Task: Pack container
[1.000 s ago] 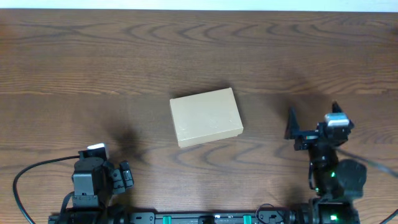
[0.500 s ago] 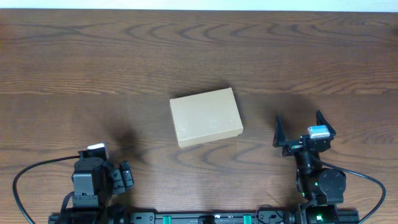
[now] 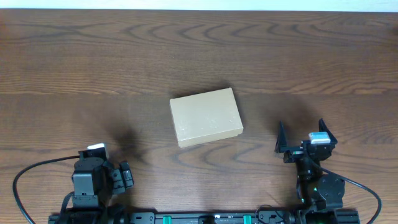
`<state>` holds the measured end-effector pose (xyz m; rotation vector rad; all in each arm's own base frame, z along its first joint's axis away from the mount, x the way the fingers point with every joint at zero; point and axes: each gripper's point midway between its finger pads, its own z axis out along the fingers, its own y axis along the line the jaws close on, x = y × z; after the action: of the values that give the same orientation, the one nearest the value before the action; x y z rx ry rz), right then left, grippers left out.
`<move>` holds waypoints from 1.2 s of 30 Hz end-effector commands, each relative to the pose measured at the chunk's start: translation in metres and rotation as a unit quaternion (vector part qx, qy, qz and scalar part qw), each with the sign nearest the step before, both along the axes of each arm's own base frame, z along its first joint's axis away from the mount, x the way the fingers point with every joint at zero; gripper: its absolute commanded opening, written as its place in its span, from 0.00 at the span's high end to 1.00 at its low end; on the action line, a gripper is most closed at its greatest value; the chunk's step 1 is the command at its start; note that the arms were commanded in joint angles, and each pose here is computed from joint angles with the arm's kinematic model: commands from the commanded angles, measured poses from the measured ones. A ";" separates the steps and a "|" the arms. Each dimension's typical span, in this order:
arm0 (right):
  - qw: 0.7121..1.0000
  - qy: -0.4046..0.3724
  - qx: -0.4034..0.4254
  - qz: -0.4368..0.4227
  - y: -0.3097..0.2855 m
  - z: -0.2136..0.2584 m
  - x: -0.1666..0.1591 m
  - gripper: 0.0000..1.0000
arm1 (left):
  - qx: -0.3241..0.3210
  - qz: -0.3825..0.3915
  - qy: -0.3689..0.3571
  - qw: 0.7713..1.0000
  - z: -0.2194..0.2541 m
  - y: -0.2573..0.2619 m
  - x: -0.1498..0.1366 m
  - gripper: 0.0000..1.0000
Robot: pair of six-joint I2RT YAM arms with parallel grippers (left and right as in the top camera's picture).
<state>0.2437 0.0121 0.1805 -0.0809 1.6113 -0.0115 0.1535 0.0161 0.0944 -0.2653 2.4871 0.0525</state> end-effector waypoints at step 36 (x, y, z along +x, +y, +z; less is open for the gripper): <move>0.998 0.053 0.023 -0.025 -0.007 -0.028 -0.003 0.01 | 0.003 0.006 0.004 1.000 -0.002 0.002 -0.001 0.05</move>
<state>0.2403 0.0023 0.1535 -0.0077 1.7209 -0.0271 0.1536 0.0161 0.0946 -0.2651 2.4868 0.0519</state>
